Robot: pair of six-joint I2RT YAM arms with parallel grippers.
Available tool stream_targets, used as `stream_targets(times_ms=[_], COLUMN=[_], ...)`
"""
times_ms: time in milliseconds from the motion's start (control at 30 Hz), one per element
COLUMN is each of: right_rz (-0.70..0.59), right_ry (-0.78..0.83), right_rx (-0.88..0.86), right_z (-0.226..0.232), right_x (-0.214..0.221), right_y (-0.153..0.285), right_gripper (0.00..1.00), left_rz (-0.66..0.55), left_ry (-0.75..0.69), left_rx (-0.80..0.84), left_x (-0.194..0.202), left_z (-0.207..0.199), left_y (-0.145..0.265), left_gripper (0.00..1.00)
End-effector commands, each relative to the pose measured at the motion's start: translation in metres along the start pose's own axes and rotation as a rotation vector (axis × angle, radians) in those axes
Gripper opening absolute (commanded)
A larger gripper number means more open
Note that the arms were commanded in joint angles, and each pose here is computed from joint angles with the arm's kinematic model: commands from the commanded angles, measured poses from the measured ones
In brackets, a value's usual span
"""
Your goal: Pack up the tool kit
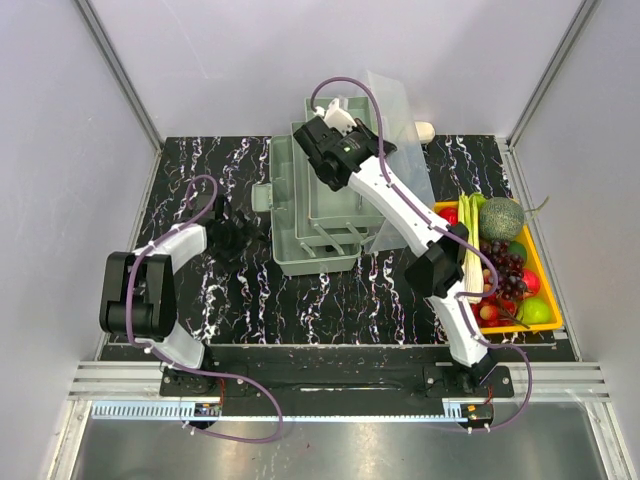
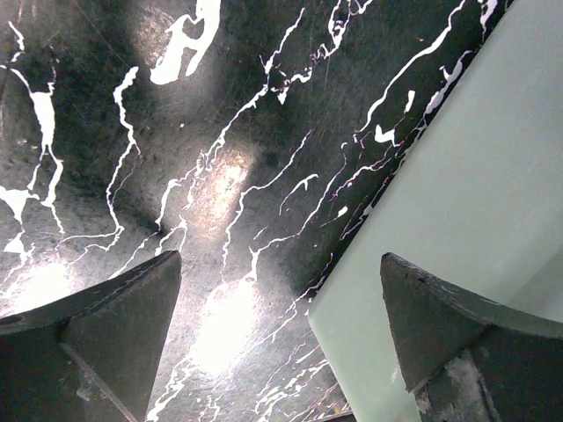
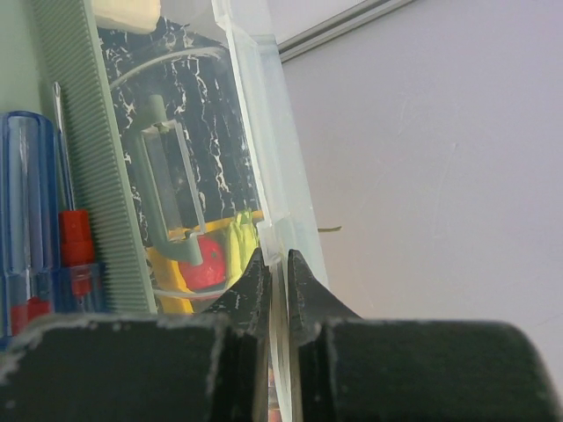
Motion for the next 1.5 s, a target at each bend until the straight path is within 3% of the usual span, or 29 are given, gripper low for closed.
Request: stream_targets(times_ms=[0,767,967,1467], right_rz=[-0.111,-0.21,-0.252,-0.318], right_ry=[-0.259,-0.193,-0.184,-0.142], right_rx=[-0.1,-0.14,-0.196,-0.183], right_z=[0.051,0.099,0.118,0.15], right_x=[-0.034,-0.046,-0.05,-0.055], right_y=[0.022,0.066,0.086,0.109], right_gripper=[0.08,0.13,0.14,0.21], left_rz=[-0.034,-0.029,-0.093,-0.116], left_ry=[-0.031,-0.024,-0.005,0.013], left_rx=[0.067,0.082,0.05,0.043], left_x=[-0.008,-0.011,-0.026,-0.033], left_z=[-0.01,0.0,0.006,0.011], left_y=[0.02,0.038,0.05,0.054], left_gripper=[0.98,0.98,0.98,0.98])
Point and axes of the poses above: each gripper's point midway between its finger pads, its own y axis back along the fingers, its own z axis along the line the jaws close on, x = y × z, the point moved 6 cm from there along y, back along the fingers
